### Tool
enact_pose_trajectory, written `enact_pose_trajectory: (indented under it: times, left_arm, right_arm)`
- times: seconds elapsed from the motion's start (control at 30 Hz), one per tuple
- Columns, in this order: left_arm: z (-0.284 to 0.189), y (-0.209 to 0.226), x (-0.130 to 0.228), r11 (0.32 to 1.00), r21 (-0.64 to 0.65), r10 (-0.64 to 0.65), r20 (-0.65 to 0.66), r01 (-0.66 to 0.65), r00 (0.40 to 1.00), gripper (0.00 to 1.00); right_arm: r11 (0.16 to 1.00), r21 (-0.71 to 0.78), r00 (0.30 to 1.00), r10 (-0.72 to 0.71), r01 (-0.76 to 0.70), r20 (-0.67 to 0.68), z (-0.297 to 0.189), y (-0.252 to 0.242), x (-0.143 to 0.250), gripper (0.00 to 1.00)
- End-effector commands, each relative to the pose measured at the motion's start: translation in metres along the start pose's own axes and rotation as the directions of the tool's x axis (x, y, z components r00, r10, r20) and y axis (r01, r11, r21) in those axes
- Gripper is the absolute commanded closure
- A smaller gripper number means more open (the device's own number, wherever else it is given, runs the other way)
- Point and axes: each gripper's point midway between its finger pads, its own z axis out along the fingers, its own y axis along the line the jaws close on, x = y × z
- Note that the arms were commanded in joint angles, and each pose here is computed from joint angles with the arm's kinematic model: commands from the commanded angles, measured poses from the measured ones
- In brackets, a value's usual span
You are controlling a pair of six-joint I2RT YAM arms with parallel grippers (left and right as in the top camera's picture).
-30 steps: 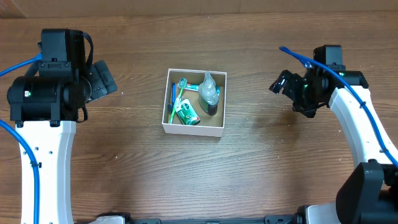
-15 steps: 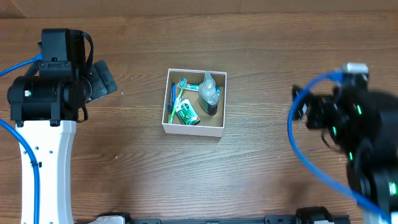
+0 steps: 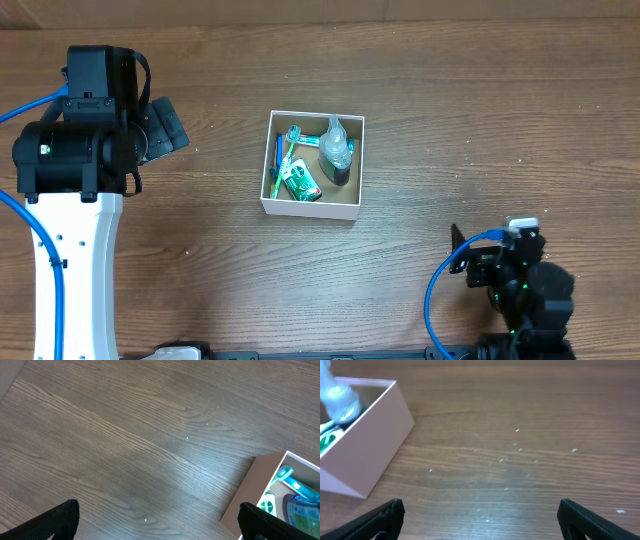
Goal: Pack container
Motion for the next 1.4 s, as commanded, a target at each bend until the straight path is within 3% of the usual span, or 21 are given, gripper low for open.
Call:
enact_pose_trajectory:
  times: [0.0, 0.1, 0.8, 0.97, 1.1, 1.23, 1.37]
  left_arm:
    - [-0.001, 0.002, -0.004, 1.0, -0.01, -0.023, 0.014, 0.023, 1.0, 0.0]
    - [-0.001, 0.002, -0.004, 1.0, -0.01, -0.023, 0.014, 0.023, 1.0, 0.0]
    - [-0.01, 0.002, -0.001, 1.0, 0.004, -0.018, 0.032, 0.018, 0.999, 0.0]
    - [-0.036, 0.037, 0.016, 0.998, -0.054, -0.013, 0.169, 0.022, 0.986, 0.0]
    - [-0.038, 0.039, 0.021, 0.994, 0.072, -0.107, 0.39, 0.085, 0.915, 0.0]
    - [-0.015, 0.029, 0.057, 0.986, 0.138, 0.012, 0.518, -0.097, 0.855, 0.0]
    - [0.026, 0.024, 0.112, 0.963, 0.181, 0.075, 0.524, -0.198, 0.848, 0.0]
  right_arm:
    - [0.998, -0.064, 0.999, -0.01, 0.012, 0.035, 0.01, 0.01, 0.016, 0.0]
    - [0.998, -0.06, 0.996, -0.018, 0.023, 0.087, 0.008, 0.01, 0.008, 0.0]
    - [0.998, -0.06, 0.996, -0.017, 0.022, 0.084, 0.008, 0.01, 0.009, 0.0]
    - [0.998, -0.06, 0.996, -0.017, 0.022, 0.084, 0.008, 0.01, 0.009, 0.0]
    - [0.998, -0.06, 0.996, -0.017, 0.022, 0.084, 0.008, 0.01, 0.009, 0.0]
    - [0.998, -0.06, 0.996, -0.017, 0.022, 0.084, 0.008, 0.01, 0.009, 0.0]
    - [0.998, -0.06, 0.996, -0.017, 0.022, 0.084, 0.008, 0.01, 0.009, 0.0]
